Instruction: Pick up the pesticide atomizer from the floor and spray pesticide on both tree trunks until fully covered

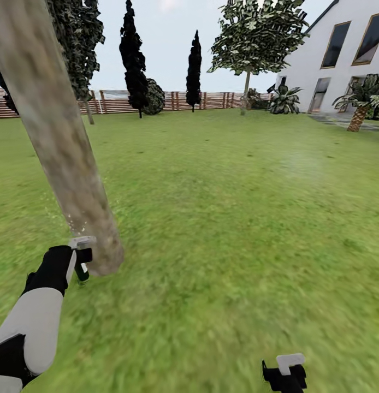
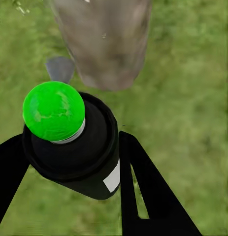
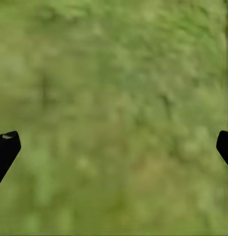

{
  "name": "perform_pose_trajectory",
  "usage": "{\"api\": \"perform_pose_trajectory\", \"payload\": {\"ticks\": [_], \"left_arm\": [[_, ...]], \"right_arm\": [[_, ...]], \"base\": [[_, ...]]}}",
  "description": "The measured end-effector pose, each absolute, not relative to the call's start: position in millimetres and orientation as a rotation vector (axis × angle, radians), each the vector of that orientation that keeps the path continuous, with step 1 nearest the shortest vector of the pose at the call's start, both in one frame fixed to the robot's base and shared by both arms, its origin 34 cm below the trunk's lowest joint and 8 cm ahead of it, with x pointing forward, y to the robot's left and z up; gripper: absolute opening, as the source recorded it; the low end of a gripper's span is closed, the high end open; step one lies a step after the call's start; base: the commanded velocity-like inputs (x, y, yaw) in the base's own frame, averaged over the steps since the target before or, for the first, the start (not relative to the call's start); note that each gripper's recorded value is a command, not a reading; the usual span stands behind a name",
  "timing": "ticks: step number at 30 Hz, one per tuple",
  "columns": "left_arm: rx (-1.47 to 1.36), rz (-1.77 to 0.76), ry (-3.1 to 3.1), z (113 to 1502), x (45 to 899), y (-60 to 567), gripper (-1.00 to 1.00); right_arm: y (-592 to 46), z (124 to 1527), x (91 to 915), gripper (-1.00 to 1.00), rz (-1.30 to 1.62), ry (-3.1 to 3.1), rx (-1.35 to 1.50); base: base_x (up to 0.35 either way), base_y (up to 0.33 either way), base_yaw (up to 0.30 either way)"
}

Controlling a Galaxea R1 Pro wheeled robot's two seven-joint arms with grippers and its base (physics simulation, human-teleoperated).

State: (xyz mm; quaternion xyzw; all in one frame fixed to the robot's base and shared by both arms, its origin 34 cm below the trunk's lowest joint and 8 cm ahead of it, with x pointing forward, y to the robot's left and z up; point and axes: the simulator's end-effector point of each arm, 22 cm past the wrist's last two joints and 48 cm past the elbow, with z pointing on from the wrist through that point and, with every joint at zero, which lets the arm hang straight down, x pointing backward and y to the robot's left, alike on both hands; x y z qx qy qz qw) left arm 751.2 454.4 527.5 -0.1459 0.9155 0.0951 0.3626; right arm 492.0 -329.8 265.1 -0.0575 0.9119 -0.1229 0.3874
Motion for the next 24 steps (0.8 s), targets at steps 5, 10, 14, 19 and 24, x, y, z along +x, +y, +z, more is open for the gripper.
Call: {"api": "perform_pose_trajectory", "payload": {"ticks": [5,10,14,19,24], "left_arm": [[-0.387,0.267,2.28,563.1,764.3,466.9,-1.0],[-0.389,0.271,2.253,575.6,769.4,469.2,-1.0],[-0.385,0.277,2.274,562.5,762.4,468.4,-1.0],[-0.382,0.277,2.29,555.7,759.9,466.6,-1.0],[-0.382,0.275,2.292,555.0,759.9,466.1,-1.0]], "right_arm": [[-330.0,265.2,492.3,1.0,-0.313,2.32,-0.146],[-328.7,264.8,492.3,1.0,-0.311,2.321,-0.146],[-328.0,264.8,492.1,1.0,-0.309,2.321,-0.146],[-329.9,265.3,492.5,1.0,-0.313,2.32,-0.146],[-328.6,265.0,492.5,1.0,-0.31,2.32,-0.146]], "base": [[0.151,-0.215,0.0],[0.007,-0.011,0.219],[0.149,-0.11,0.135],[0.187,-0.219,0.002],[0.124,-0.252,0.0]]}}
